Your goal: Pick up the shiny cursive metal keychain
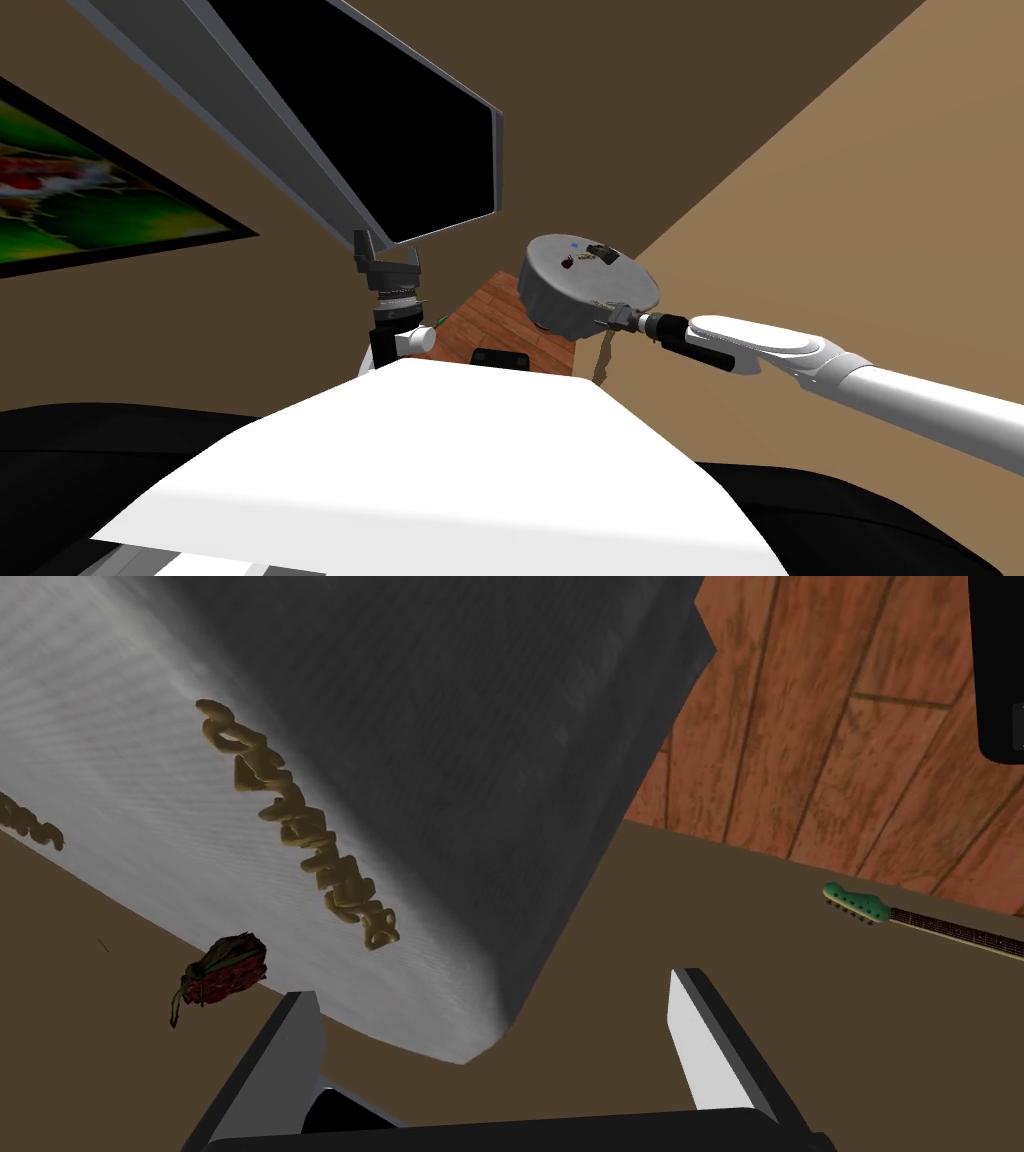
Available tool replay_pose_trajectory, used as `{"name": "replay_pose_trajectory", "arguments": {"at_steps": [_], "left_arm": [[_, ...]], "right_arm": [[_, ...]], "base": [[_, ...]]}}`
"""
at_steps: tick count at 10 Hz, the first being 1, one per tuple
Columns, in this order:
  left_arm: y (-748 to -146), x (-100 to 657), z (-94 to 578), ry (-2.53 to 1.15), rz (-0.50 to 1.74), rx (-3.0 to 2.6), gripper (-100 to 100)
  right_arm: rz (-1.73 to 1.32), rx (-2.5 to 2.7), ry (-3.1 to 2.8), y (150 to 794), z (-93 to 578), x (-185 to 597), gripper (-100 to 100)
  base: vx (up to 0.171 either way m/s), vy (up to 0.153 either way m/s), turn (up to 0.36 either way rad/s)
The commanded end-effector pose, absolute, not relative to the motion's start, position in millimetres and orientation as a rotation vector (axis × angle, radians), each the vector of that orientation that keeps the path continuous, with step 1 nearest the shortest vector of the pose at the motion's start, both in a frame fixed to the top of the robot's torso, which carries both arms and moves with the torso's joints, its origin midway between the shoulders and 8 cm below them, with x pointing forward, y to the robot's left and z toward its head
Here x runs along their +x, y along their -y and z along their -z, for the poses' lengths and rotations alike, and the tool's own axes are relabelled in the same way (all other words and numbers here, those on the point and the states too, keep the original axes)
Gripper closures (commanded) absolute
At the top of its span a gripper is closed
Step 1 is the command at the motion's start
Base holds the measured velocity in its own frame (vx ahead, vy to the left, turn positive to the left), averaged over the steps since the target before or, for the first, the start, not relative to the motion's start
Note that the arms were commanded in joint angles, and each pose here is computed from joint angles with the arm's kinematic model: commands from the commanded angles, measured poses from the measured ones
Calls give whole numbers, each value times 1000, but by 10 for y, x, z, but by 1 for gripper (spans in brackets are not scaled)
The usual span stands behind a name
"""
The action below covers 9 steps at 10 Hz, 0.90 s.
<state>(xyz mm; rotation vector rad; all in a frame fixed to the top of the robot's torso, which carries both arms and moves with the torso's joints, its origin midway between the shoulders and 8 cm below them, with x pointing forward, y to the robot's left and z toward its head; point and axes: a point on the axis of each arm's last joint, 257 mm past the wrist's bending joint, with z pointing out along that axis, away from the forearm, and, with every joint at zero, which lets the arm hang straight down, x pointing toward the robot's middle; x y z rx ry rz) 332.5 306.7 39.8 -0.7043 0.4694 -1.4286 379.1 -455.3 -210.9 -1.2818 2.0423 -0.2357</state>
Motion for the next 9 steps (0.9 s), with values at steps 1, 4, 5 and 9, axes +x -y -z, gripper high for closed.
{"name": "replay_pose_trajectory", "arguments": {"at_steps": [1, 4, 5, 9], "left_arm": [[-3067, 3325, -398, -469, 1429, -704, 0], [-3067, 3325, -397, -469, 1429, -704, 0], [-3067, 3325, -398, -469, 1429, -704, 0], [-3067, 3325, -397, -469, 1429, -704, 0]], "right_arm": [[276, -1321, -2070, 4703, 2144, 3744, -100], [276, -1321, -2070, 4703, 2144, 3744, -100], [315, -1356, -2089, 4829, 2144, 3726, -100], [433, -1464, -2128, 5175, 2088, 3698, -100]], "base": [[27, 13, 31], [19, 5, 6], [30, 6, 28], [66, 27, 34]]}}
